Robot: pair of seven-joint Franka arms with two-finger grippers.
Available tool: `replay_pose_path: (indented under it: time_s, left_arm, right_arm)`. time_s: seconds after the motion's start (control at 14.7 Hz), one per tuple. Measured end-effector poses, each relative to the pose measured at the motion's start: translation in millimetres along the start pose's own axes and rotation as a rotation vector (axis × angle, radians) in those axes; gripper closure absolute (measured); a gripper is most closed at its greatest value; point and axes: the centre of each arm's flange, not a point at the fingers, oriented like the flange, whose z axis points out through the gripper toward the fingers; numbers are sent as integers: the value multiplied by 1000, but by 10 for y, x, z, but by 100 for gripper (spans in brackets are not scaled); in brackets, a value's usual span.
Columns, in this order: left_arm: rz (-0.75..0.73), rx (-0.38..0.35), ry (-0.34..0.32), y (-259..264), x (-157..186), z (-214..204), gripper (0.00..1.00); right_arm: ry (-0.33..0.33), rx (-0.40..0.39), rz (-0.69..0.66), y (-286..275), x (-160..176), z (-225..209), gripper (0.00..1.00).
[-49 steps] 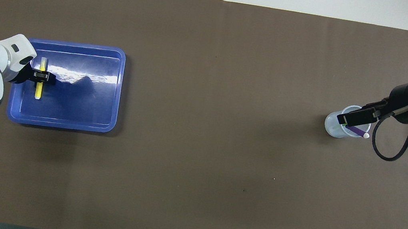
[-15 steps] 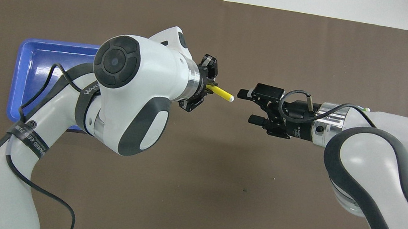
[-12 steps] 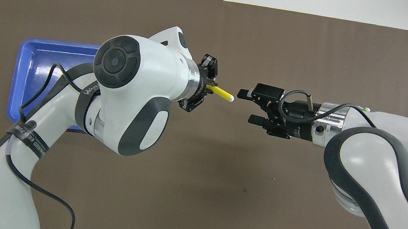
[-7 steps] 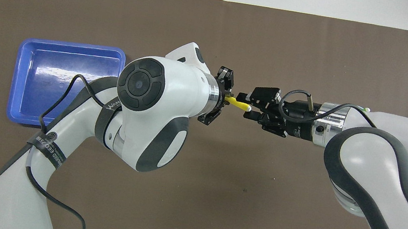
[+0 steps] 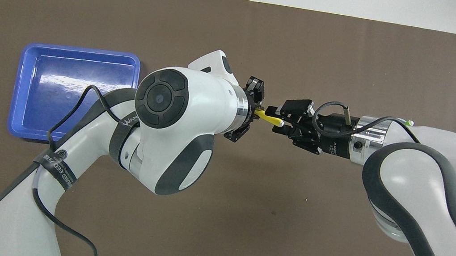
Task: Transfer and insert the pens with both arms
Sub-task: 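Take the yellow pen with the right gripper and open the left gripper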
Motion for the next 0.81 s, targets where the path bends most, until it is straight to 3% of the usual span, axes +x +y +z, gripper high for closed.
replay_pose_path:
  time_s: [0.07, 0.14, 0.75, 0.81]
  left_arm:
    - [-1, 2, 1, -1, 6, -2, 83]
    - [-4, 4, 0, -5, 0, 7, 83]
    - [-1, 0, -3, -3, -29, -19, 83]
    - [6, 3, -2, -9, -32, -13, 78]
  right_arm:
    - [-6, 1, 5, 17, 2, -2, 76]
    - [-13, 5, 7, 11, -10, -10, 78]
    - [-19, 10, 6, 2, -15, -52, 79]
    - [-18, 12, 4, -14, -15, -59, 79]
